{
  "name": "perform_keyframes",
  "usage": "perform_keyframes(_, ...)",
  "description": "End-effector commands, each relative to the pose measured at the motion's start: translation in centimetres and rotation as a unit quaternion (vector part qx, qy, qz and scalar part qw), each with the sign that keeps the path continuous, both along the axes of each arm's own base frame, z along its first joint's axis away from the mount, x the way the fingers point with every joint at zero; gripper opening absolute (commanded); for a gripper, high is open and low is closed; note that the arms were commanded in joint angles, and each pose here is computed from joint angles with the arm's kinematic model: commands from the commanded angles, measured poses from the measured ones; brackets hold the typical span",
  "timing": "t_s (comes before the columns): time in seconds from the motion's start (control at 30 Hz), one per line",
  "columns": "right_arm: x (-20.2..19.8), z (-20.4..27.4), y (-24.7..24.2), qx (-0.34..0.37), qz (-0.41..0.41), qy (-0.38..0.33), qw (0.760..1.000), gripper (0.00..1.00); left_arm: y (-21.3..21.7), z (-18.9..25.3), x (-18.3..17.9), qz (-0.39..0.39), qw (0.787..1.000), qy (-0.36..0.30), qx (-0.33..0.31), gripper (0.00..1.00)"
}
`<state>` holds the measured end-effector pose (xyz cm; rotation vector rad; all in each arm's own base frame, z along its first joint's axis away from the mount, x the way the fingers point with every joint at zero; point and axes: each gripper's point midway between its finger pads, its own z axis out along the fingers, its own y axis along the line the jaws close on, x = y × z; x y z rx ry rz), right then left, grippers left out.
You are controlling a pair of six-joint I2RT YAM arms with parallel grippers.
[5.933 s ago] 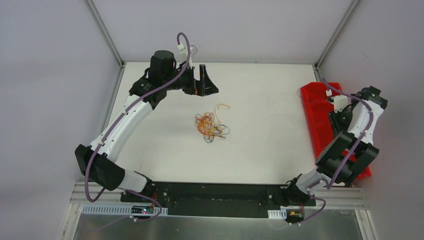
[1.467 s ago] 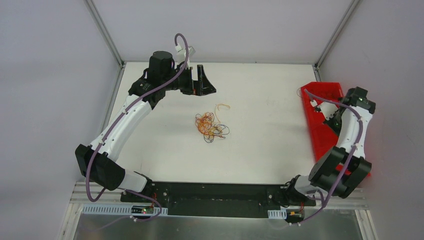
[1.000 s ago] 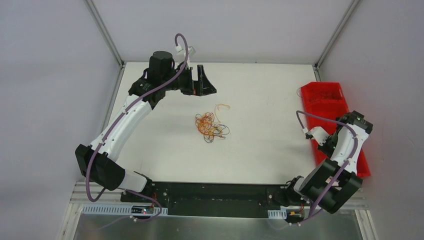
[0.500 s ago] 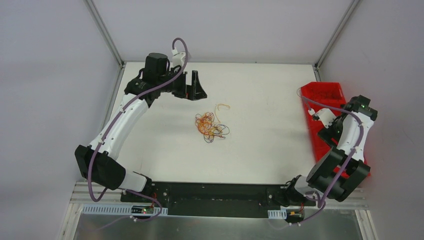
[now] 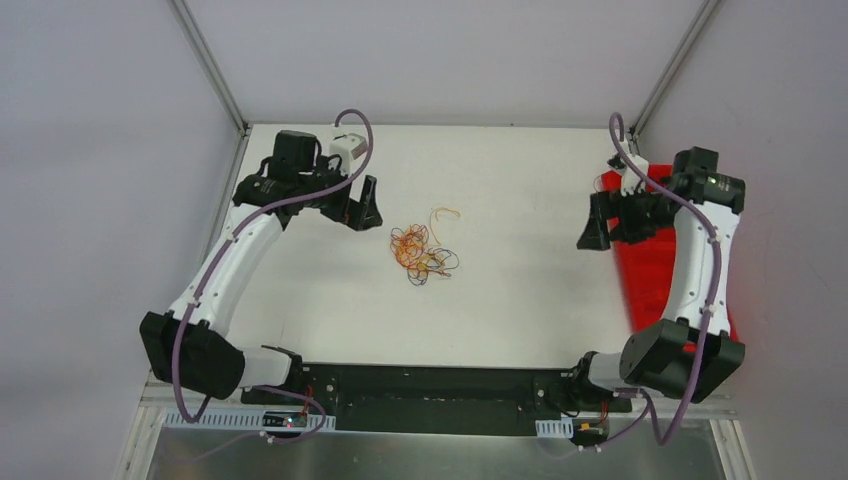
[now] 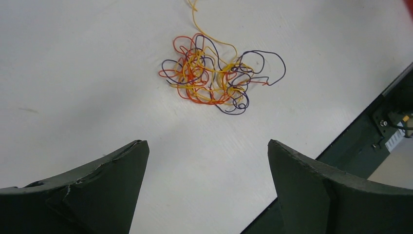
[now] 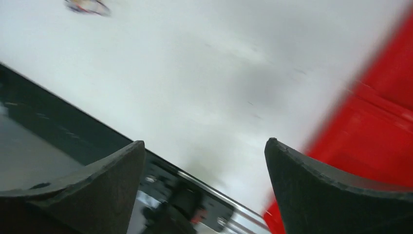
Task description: Untangle the cables
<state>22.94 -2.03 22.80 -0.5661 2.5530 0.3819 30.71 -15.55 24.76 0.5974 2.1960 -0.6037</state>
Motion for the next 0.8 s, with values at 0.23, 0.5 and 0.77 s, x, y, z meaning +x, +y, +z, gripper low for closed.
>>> perform_keyframes(0.23, 8.1, -3.2, 19.5, 0.188, 0.018, 0.029, 0.982, 0.85, -4.6, -9.7, 2.6, -0.050, 0.981, 0.166, -0.084, 0.69)
perform_keyframes(0.5, 15.6, -10.0, 26.9, 0.100, 0.101, -0.037, 0.989, 0.83, -5.6, -13.0, 4.8, -0.046, 0.976, 0.191, -0.097, 0.65)
perform_keyframes(0.77, 17.9, -12.9, 30.9, 0.125, 0.127, 0.001, 0.984, 0.82, -7.3, -14.3, 7.1, -0.027, 0.963, 0.230, -0.135, 0.49)
